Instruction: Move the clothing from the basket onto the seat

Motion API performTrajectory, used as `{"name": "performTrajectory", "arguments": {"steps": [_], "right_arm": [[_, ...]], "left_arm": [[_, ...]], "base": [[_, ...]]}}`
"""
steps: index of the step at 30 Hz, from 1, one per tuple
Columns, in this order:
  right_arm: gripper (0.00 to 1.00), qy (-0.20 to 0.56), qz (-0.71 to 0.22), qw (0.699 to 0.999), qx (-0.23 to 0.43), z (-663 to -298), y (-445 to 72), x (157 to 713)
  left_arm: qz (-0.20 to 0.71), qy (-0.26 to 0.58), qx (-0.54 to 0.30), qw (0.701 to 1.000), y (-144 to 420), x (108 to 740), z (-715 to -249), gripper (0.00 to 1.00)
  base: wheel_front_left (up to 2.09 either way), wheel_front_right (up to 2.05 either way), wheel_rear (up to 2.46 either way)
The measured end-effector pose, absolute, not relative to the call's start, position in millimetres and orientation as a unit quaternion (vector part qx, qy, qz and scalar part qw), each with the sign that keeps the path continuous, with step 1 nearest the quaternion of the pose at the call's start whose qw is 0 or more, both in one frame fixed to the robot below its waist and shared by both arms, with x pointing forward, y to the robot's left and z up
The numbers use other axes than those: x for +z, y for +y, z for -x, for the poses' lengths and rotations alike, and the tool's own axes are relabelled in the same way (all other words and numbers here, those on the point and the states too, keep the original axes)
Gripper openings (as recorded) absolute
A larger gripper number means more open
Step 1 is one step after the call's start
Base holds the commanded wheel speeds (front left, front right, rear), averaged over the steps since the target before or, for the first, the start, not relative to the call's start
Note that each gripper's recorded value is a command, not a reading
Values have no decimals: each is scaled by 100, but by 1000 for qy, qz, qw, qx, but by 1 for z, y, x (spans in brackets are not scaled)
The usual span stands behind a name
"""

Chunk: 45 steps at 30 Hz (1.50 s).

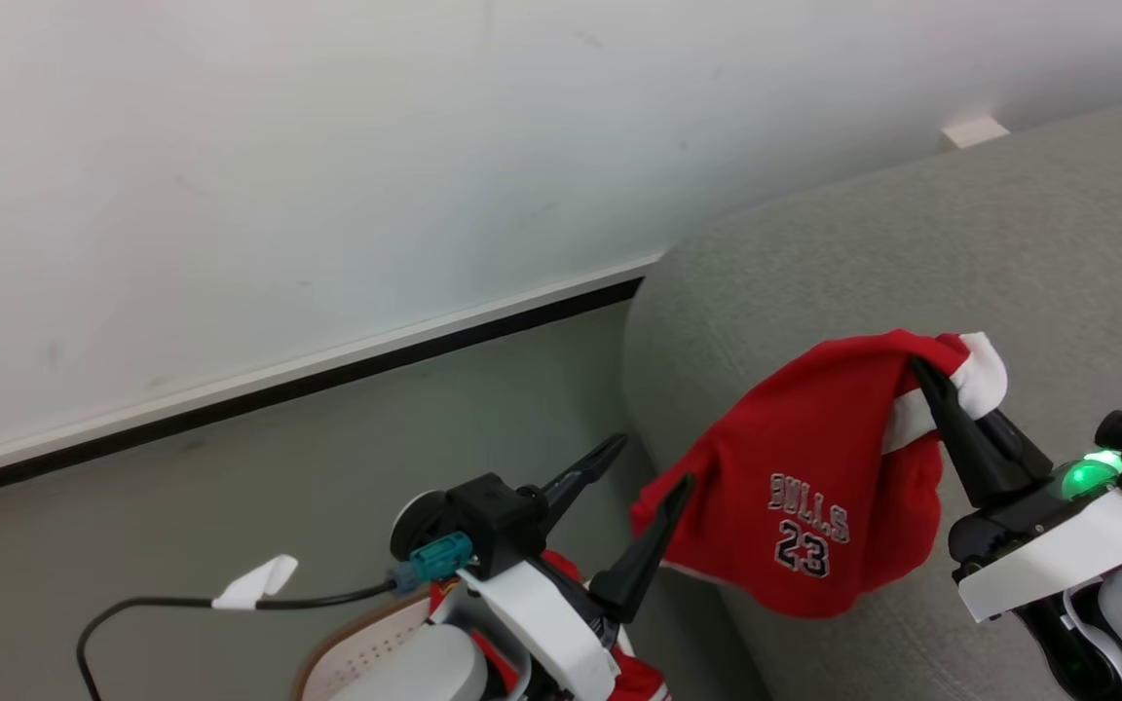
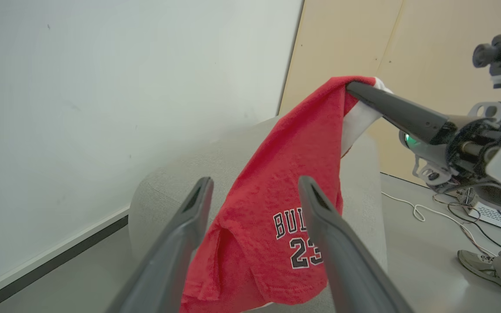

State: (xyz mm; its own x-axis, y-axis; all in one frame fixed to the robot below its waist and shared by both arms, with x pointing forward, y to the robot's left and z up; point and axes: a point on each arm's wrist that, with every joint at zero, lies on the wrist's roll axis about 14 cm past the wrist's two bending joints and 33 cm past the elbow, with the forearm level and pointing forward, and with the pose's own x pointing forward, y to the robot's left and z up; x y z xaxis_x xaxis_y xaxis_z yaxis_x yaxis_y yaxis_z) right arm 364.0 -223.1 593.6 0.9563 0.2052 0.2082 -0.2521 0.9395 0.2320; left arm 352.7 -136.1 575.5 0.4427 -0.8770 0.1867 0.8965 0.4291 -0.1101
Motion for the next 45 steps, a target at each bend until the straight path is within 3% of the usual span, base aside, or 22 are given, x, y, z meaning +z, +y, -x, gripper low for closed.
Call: {"name": "performTrajectory", "arguments": {"steps": [11, 21, 37, 45], "right_arm": [[0, -109, -111, 987, 43, -330, -270, 600], [0, -107, -98, 989, 40, -336, -276, 603], [0, -126, 0, 991, 54, -445, -311, 676], [0, -118, 41, 992, -9, -511, -365, 694]], "left_arm": [[95, -45, -577, 810, -177, 568, -340, 100], [97, -43, -583, 805, -181, 564, -343, 100], [94, -19, -550, 830, -154, 531, -393, 100], [97, 0, -526, 845, -136, 503, -425, 100]], "base": [[0, 0, 0], [0, 0, 0], [0, 0, 0], [0, 0, 0]]}}
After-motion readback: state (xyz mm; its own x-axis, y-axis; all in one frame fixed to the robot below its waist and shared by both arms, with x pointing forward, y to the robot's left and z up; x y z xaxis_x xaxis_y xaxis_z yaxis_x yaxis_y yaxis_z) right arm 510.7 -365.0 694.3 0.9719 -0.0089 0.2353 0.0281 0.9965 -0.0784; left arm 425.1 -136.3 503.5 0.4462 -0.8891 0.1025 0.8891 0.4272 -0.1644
